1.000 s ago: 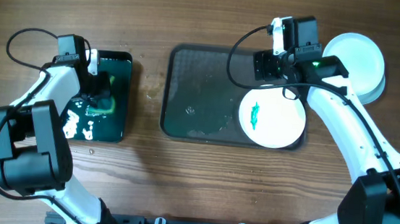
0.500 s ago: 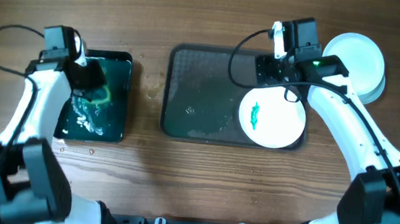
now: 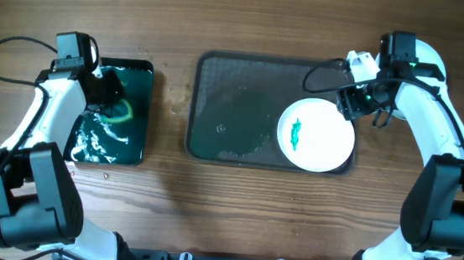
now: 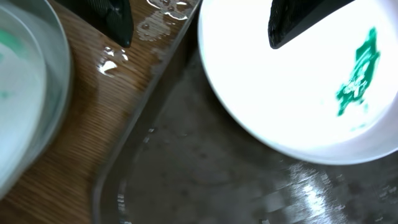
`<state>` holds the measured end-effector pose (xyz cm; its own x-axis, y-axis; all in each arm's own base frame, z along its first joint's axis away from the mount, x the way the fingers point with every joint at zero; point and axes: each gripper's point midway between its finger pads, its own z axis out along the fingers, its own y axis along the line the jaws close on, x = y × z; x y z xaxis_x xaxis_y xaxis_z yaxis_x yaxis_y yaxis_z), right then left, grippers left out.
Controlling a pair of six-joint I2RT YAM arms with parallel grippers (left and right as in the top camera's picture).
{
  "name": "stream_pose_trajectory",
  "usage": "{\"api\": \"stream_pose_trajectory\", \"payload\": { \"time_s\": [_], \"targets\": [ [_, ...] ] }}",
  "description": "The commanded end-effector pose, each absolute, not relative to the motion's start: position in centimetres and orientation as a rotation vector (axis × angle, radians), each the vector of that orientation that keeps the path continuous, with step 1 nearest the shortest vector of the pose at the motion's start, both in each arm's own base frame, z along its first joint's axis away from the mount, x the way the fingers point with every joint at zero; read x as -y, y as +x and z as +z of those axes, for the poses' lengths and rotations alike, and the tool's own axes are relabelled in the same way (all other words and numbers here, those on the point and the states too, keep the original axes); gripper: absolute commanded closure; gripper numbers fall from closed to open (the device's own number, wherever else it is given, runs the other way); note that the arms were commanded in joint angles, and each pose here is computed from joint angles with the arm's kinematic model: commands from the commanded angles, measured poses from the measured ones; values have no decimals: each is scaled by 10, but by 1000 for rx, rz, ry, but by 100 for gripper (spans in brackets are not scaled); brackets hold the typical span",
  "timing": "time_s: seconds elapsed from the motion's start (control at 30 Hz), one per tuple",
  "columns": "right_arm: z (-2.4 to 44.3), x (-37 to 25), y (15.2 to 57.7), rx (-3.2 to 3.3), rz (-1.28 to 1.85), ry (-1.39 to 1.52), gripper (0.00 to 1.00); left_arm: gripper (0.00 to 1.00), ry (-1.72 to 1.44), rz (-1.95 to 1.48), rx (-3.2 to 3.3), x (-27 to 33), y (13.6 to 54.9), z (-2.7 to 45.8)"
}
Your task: Clean dirty plates on tray and stack at the side
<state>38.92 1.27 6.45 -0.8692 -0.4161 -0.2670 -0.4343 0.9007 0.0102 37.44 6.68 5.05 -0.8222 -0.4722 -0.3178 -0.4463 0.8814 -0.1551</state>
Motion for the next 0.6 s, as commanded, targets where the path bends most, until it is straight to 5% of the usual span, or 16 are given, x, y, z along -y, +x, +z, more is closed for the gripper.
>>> {"api": "stream_pose_trajectory", "payload": {
  "time_s": [0.0,0.3,0.37,0.47,0.57],
  "targets": [
    [52,-36,382,-2763,291,-830,29,96,-701,-112,-2690,-66,376,52],
    [13,-30,369,-2896,309,-826,28,96,-701,-112,-2689,-66,376,52],
    [11,-31,365,-2918,327,-808,35,96,-700,-112,-2685,-67,377,52],
    [10,-31,363,-2978,340,-657,60,96,-697,-113,-2678,-67,378,53],
    [10,-33,360,-3025,356,-517,64,96,-696,-114,-2675,-67,379,53]
  ]
}}
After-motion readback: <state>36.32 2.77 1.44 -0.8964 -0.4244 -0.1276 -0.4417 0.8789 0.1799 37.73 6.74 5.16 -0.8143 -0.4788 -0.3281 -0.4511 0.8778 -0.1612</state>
